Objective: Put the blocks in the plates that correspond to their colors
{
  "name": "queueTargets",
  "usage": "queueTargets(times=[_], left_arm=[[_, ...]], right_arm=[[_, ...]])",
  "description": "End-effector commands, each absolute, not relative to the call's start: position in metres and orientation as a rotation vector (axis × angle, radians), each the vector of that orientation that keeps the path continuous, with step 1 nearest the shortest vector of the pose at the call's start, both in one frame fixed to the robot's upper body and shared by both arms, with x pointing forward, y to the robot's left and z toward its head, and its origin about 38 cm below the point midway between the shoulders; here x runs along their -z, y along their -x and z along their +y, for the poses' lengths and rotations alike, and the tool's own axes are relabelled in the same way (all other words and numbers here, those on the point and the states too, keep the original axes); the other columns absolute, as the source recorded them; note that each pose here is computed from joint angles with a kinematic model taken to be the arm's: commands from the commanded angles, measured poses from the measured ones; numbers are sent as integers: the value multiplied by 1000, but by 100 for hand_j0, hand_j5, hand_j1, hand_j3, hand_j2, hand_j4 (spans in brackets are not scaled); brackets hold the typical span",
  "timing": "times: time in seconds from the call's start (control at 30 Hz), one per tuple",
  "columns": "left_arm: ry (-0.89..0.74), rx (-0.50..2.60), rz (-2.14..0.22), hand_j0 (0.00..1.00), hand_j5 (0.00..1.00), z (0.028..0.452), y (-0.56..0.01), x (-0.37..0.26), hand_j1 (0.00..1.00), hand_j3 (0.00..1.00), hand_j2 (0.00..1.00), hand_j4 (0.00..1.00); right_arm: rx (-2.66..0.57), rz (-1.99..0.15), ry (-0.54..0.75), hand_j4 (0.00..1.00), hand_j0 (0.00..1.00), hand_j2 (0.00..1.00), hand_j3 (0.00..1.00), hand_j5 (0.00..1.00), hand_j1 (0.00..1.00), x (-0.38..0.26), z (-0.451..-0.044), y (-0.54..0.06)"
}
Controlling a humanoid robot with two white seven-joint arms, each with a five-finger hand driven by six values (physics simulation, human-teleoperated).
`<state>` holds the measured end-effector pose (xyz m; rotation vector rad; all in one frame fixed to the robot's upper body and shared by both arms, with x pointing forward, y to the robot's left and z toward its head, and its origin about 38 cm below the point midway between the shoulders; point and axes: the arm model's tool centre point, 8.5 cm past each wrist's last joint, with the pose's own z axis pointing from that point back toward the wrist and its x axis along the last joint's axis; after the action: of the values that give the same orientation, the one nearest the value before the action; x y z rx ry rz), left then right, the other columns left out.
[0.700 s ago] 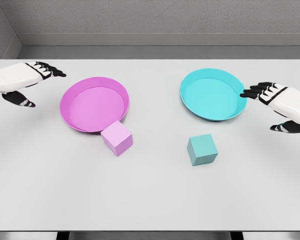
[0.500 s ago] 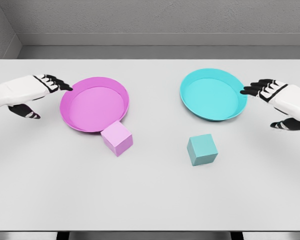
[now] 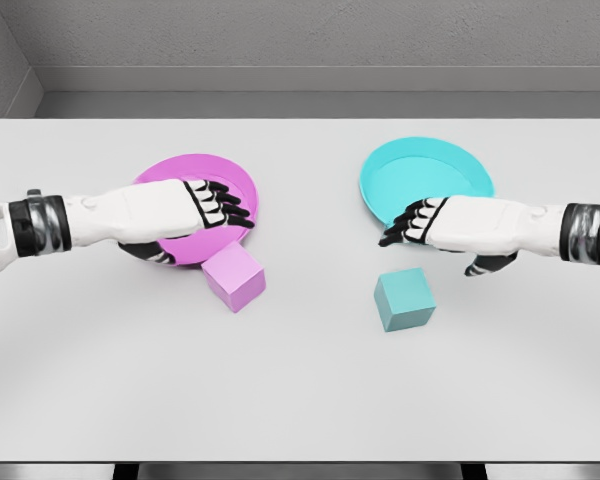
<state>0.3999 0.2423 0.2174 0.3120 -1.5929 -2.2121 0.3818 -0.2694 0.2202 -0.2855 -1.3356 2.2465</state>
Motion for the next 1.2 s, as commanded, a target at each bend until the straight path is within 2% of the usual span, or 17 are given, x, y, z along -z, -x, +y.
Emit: queueTargets(times=[0.0,0.47,0.87,1.07,1.17], left_arm=[[-204,2255,-1581,100,100,221,-390,-196,100,100,100,100],[-205,2373,-1553,100,100,194,-384,-184,100,100,100,100],[-254,2475,-1483,100,100,189,-387,-179,100,100,100,100],[-267,2525,-1429,100,100,189,-388,-179,100,100,100,100],[-284,2535,-1413,100,100,192,-389,-179,100,100,100,100]], right_arm=[[-2309,-1264,205,100,100,100,100,100,100,-195,-256,-374],[-2382,-1255,171,100,100,100,100,100,100,-191,-241,-371],[-2409,-1239,134,100,100,100,100,100,100,-182,-239,-366],[-2429,-1222,159,65,65,65,65,65,65,-181,-240,-367],[-2430,-1221,160,63,63,63,63,63,63,-181,-240,-367]])
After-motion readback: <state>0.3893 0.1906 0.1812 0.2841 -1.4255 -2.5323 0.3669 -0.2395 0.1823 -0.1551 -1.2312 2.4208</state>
